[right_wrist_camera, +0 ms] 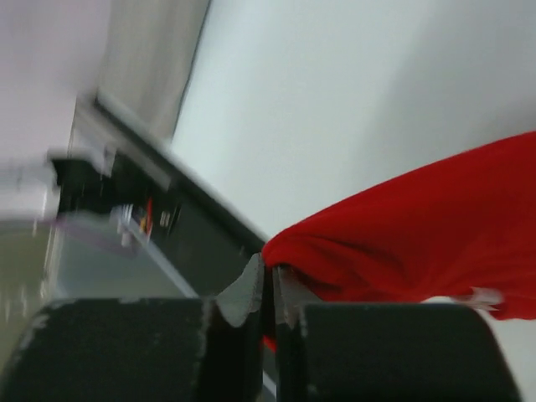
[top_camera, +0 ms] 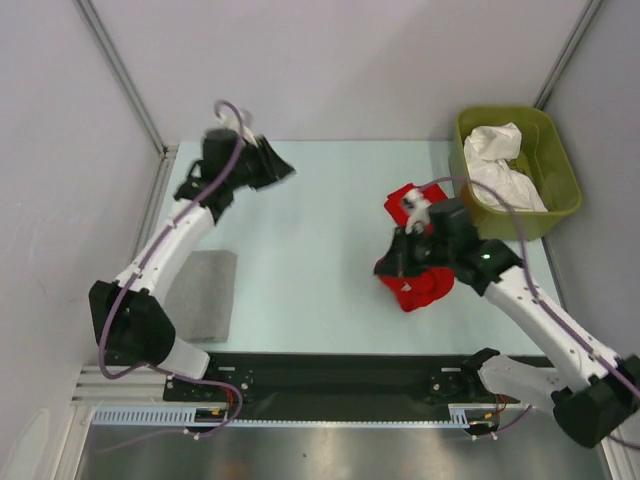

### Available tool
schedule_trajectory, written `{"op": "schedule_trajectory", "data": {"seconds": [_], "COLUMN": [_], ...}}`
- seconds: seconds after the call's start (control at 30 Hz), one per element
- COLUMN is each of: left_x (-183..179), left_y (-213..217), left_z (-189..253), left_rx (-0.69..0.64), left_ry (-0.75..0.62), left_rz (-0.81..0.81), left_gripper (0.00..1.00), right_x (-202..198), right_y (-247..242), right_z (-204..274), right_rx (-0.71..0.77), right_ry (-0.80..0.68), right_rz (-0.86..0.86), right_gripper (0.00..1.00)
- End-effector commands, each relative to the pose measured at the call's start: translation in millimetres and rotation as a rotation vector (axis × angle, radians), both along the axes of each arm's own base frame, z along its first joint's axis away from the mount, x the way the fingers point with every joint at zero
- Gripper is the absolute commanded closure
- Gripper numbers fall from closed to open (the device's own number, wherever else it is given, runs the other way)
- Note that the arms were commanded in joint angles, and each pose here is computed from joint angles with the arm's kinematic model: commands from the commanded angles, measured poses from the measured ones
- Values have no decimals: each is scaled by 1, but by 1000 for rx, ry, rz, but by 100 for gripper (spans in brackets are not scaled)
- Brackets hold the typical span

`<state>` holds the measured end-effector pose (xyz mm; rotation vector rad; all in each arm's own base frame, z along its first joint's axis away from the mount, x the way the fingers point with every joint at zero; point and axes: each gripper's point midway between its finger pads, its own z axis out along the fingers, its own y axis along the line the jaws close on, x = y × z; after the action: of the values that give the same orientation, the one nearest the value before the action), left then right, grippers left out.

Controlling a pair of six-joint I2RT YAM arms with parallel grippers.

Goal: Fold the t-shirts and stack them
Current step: Flatten the tshirt out

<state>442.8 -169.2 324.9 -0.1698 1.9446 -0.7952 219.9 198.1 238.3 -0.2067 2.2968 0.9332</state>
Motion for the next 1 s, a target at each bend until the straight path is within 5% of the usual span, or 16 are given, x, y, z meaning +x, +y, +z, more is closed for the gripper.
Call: {"op": "schedule_trajectory", "data": {"seconds": [0.0, 0.17, 0.2, 0.23, 0.53, 0.8, 0.97], "left_x": [-71, -124, -131, -137, -209, -271, -291], "left_y": [-38, -10, -4, -2, -56, -104, -104], "left_z": [-53, -99, -91, -91, -162, -239, -261], "left_rx": [91, 183, 192, 198, 167, 362, 430], "left_ry": [65, 155, 135, 137, 364, 587, 619], "left_rz": [-182, -144, -134, -142, -402, -681, -730], "left_gripper": [59, 45, 43, 41, 38, 43, 43], "right_x": [-59, -60, -47, -40, 26, 27, 11], "right_y": [76, 111, 112, 109, -24, -61, -69], "right_z": [3, -24, -24, -26, -89, -127, -157], "right_rx": [125, 113, 101, 94, 18, -180, -280], "right_ry": [68, 183, 180, 185, 402, 407, 446], "right_rz": [367, 468, 437, 411, -159, -207, -200], "right_gripper": [91, 69, 48, 41, 37, 15, 11]}}
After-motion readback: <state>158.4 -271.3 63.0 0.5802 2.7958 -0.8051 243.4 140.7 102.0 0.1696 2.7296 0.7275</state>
